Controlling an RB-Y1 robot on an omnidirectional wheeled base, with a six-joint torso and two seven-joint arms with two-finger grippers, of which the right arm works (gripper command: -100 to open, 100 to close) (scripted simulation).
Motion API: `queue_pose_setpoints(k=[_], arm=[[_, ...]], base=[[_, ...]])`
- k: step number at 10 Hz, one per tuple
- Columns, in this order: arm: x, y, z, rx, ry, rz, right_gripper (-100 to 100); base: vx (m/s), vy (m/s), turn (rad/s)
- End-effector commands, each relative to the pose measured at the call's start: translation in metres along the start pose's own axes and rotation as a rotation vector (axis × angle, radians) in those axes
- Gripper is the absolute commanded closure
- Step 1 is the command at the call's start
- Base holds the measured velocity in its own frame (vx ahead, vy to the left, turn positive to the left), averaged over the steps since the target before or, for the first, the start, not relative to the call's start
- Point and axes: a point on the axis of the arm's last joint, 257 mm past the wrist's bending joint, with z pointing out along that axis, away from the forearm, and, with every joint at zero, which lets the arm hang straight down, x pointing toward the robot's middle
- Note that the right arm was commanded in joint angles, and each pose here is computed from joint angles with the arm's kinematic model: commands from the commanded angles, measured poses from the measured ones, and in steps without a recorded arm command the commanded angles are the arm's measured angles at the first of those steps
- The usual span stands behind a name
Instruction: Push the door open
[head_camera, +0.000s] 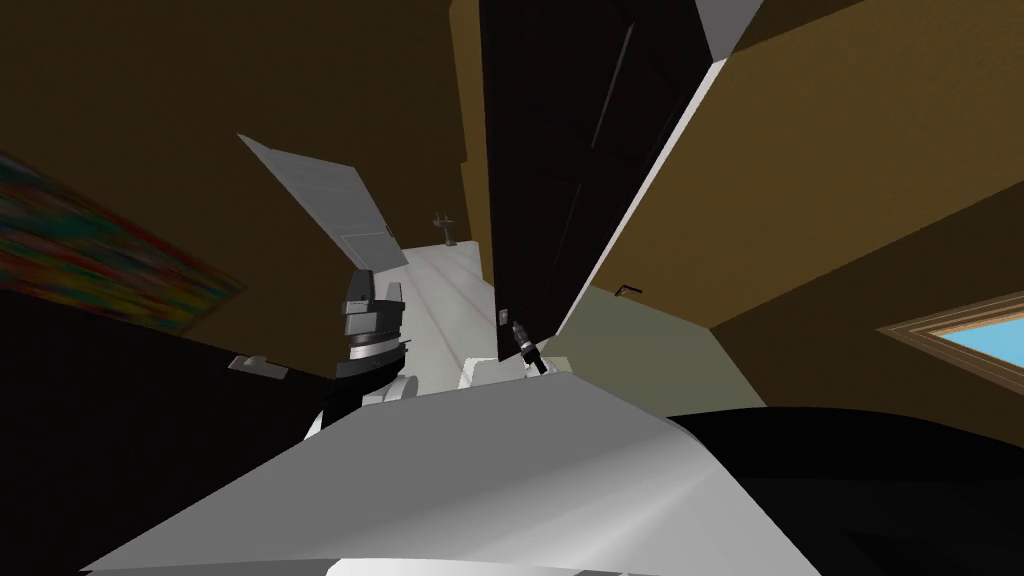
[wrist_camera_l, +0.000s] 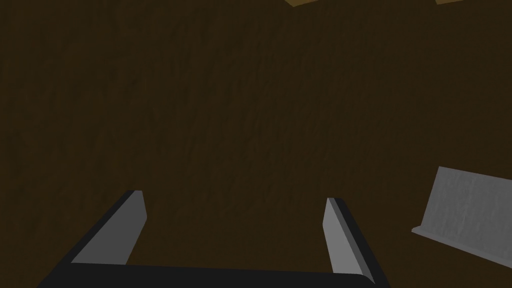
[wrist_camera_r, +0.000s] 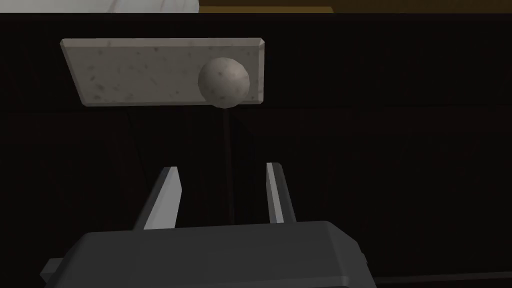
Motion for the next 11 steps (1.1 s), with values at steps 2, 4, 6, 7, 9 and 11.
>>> queue_pose_setpoints(k=[2,4,6,7,9,11], arm=[[0.0052,0.0009,0.0009,-0.003,-0.006,0.022,-100],[0.0000,-0.0002,-0.0016,-0.003,-0.010,0.011,-100],[-0.0020,-0.0003,-0.0027,-0.005,-0.014,0.008,-100],[-0.0029,-0.0002,-0.0034,-0.007,-0.016,0.007,-100],[-0.0033,0.0001,-0.0044,-0.011,-0.021,0.007,-100],[-0.0014,0.0008,-0.0049,-0.016,-0.026,0.011,-100]], base=[[-0.229,0.028,-0.069],[0.003,0.039,0.011],[0.205,0.060,0.019],[0.211,0.052,0.024],[0.209,0.053,0.028],[0.205,0.070,0.018]])
